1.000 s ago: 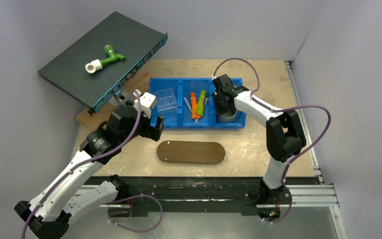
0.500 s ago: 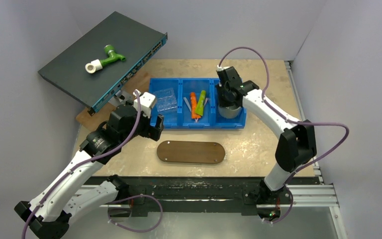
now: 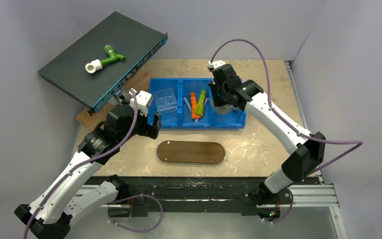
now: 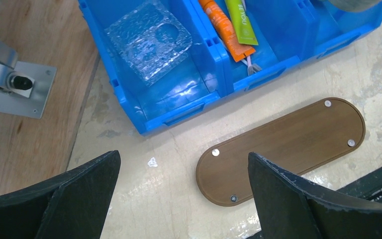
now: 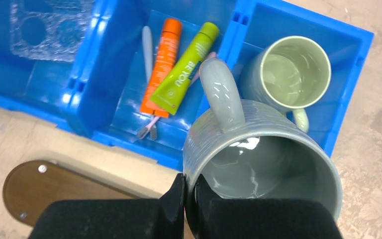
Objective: Prepare toiletry sets of a toothbrush and toothpaste on the tray
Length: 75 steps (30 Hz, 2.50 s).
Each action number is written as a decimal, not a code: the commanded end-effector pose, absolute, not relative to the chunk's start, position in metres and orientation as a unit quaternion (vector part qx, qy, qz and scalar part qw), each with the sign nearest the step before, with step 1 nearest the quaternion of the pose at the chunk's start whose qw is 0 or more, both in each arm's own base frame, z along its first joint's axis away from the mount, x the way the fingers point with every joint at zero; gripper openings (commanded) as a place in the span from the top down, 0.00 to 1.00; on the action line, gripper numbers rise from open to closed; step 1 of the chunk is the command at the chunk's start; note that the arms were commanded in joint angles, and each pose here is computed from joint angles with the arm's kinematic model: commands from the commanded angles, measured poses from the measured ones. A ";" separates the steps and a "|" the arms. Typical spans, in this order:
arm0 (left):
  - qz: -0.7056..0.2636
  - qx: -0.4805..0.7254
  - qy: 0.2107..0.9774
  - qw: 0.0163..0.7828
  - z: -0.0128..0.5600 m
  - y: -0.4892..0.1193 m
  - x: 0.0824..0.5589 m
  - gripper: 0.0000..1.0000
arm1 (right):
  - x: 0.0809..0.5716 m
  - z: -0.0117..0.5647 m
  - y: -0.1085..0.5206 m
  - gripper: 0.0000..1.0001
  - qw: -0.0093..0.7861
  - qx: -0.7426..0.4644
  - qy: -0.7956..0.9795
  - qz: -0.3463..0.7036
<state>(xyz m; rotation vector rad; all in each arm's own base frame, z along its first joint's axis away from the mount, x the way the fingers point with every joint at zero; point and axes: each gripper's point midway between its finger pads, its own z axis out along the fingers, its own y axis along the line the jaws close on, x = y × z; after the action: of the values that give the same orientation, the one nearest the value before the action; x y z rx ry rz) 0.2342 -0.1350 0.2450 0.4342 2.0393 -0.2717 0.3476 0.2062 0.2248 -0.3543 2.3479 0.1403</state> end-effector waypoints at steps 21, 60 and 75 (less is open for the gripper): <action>-0.002 -0.064 0.822 0.566 0.281 -0.040 0.253 0.00 | 0.240 0.279 0.343 1.00 0.411 -0.334 0.825 0.197; 0.111 -0.242 0.768 0.582 0.293 0.030 0.228 0.00 | 0.186 0.193 0.452 1.00 0.318 -0.404 0.834 0.201; 0.109 -0.243 0.766 0.585 0.295 0.031 0.226 0.00 | 0.181 0.166 0.466 1.00 0.303 -0.416 0.837 0.185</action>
<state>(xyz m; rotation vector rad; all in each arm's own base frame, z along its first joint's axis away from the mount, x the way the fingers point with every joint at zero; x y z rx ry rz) 0.2278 0.0259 0.2758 -0.5229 1.8440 0.2672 0.1698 0.4418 0.1215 -1.1881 2.3367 0.4018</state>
